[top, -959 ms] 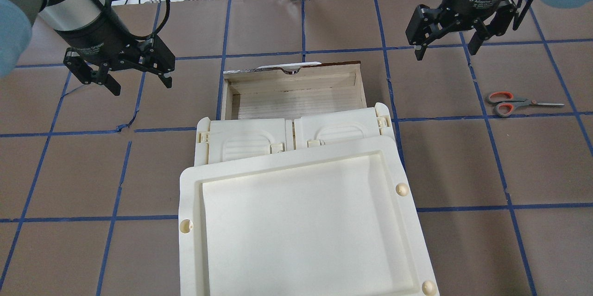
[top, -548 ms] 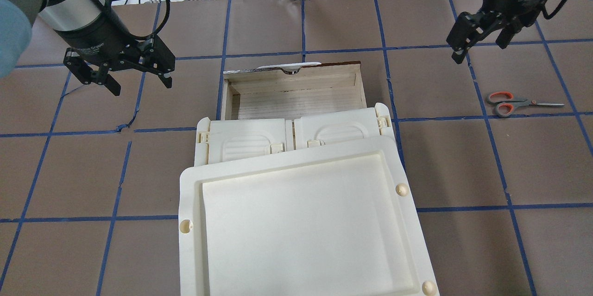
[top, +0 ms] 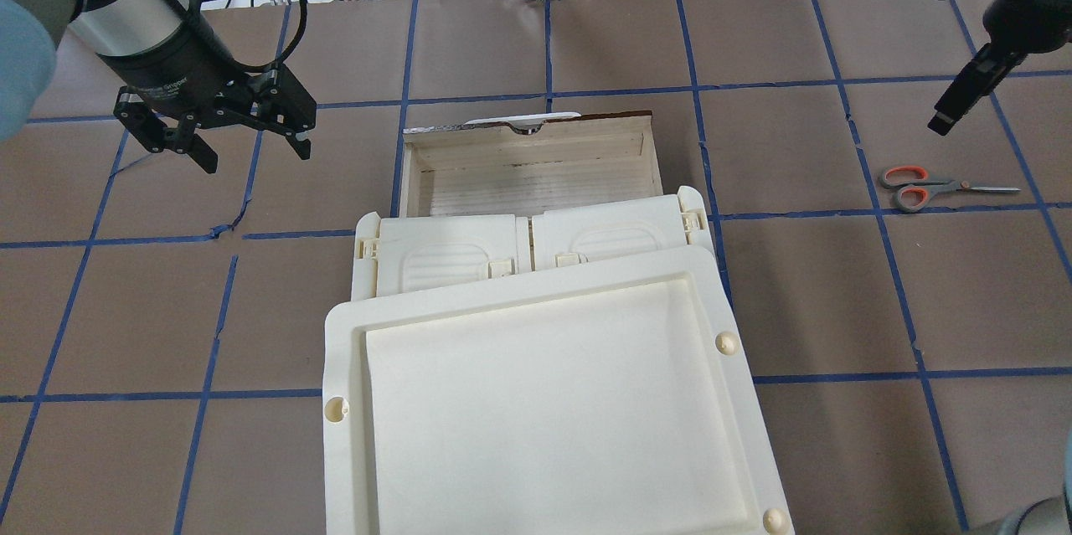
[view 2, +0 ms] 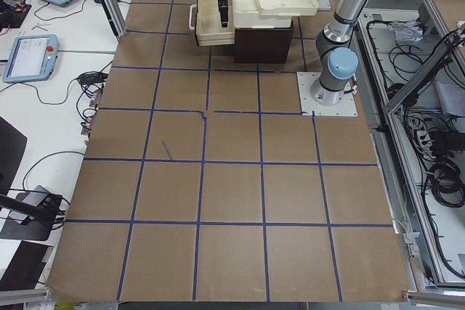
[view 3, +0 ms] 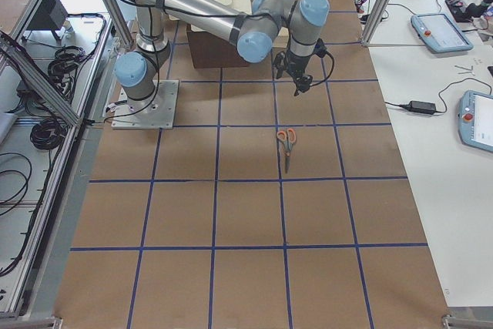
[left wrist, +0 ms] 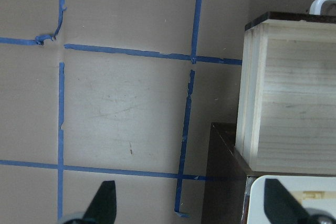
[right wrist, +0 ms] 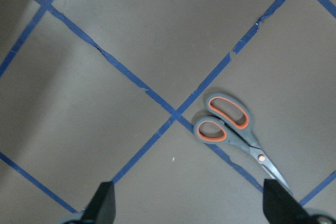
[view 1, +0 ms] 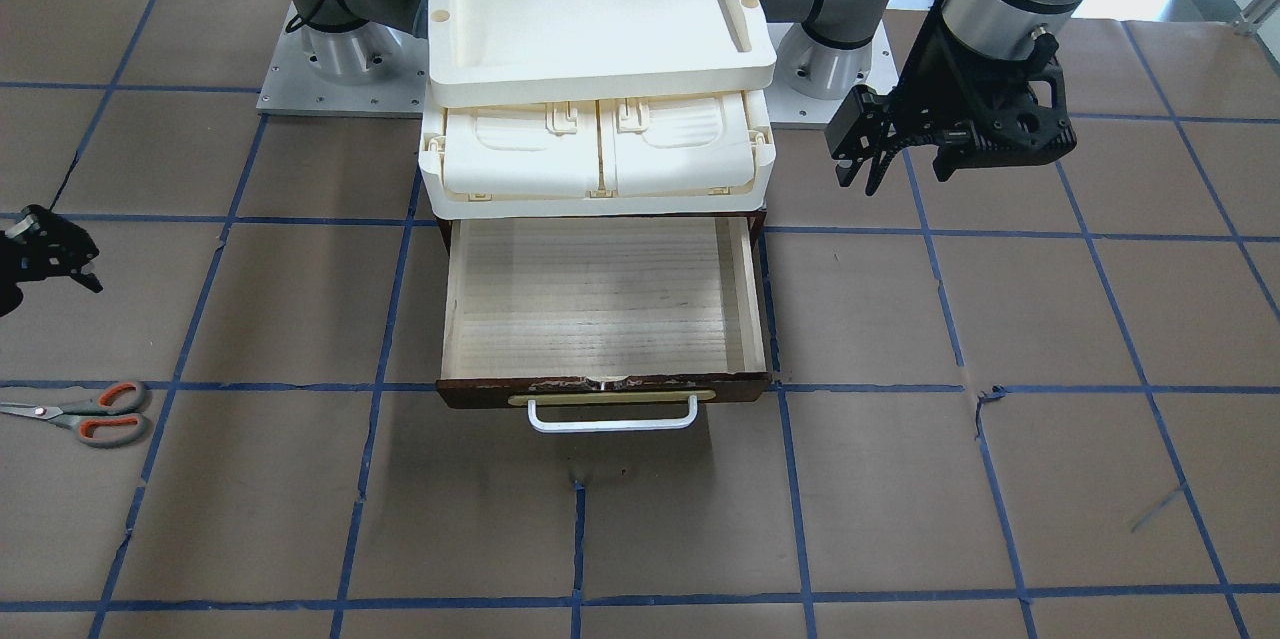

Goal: Put scissors in drawer and close it
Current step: 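Lower the right gripper over the scissors and close on the handles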

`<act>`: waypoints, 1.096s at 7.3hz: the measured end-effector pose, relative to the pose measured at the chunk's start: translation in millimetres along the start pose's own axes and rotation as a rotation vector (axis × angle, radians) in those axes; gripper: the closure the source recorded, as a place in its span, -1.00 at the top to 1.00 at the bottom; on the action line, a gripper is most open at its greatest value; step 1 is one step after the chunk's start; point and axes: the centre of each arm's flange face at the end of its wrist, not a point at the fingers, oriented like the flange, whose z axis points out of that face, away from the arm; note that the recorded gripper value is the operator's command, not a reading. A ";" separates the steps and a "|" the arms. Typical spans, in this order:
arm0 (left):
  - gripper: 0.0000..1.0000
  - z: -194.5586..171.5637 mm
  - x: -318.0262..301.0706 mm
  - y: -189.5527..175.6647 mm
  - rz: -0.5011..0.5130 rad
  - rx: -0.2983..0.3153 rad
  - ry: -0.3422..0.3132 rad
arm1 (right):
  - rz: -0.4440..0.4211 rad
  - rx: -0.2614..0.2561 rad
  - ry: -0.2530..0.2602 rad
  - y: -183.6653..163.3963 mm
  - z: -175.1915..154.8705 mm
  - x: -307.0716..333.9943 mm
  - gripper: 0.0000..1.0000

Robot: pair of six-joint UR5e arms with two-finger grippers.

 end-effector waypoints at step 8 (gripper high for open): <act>1.00 0.2 -0.3 0.1 0.000 -0.001 -0.003 | -0.691 0.077 0.133 77.6 169.4 79.7 0.95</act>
